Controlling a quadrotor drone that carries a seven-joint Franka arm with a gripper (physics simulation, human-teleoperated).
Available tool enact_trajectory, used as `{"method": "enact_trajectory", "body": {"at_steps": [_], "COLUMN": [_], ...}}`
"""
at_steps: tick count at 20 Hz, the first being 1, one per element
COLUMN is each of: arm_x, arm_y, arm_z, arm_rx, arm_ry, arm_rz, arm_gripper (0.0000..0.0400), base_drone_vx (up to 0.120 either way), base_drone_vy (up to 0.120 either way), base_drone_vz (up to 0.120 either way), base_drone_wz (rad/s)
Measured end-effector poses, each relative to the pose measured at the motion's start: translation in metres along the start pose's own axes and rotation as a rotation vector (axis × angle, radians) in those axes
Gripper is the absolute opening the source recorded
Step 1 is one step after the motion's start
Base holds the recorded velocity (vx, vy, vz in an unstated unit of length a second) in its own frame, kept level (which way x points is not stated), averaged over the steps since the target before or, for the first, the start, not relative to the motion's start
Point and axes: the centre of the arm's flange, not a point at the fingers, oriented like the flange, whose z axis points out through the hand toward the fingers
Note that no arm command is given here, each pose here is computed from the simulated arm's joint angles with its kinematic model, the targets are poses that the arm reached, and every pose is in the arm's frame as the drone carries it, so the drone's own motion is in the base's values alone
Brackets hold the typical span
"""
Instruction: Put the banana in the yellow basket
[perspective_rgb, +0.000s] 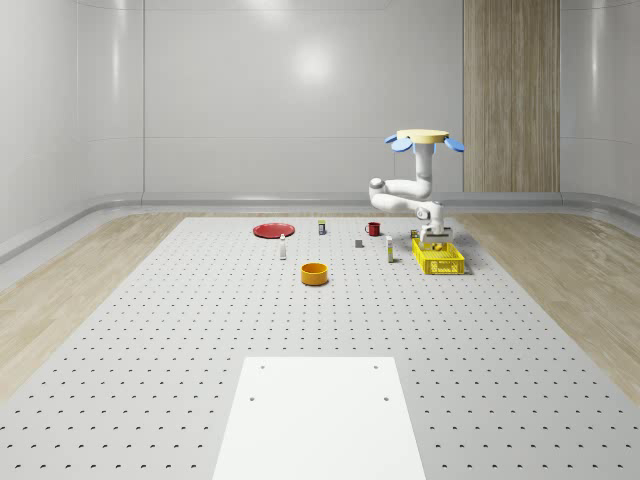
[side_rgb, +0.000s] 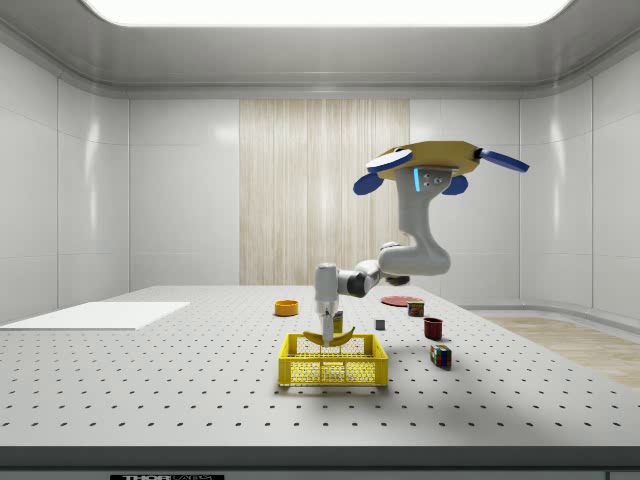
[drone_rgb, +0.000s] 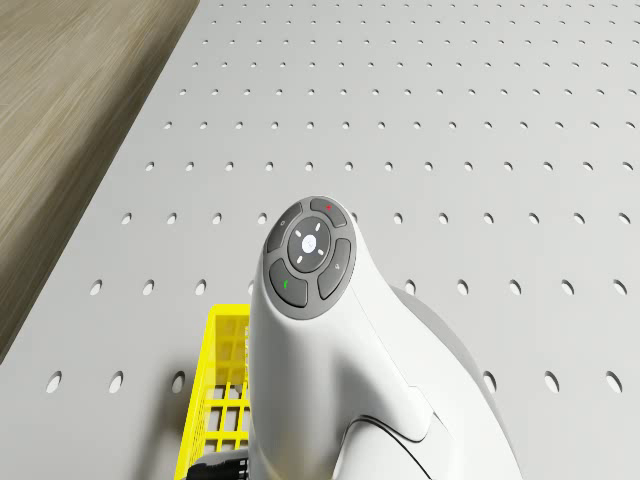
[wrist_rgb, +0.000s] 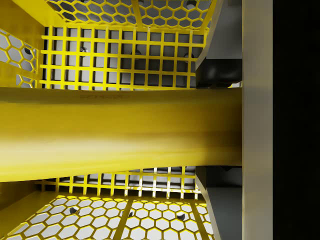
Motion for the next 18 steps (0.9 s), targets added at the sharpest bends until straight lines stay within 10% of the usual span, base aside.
{"method": "enact_trajectory", "body": {"at_steps": [5,11,18], "arm_x": [0.000,0.000,0.000], "arm_y": [0.000,0.000,0.000], "arm_z": [0.015,0.014,-0.003], "arm_rx": [0.000,0.002,0.003], "arm_ry": [0.000,-0.004,-0.006], "arm_rz": [0.000,0.032,0.049], "arm_gripper": [0.0193,0.0345,0.0390], "base_drone_vx": [0.000,0.000,0.000], "base_drone_vy": [0.000,0.000,0.000], "base_drone_vz": [0.000,0.000,0.000], "base_drone_wz": [0.000,0.000,0.000]}}
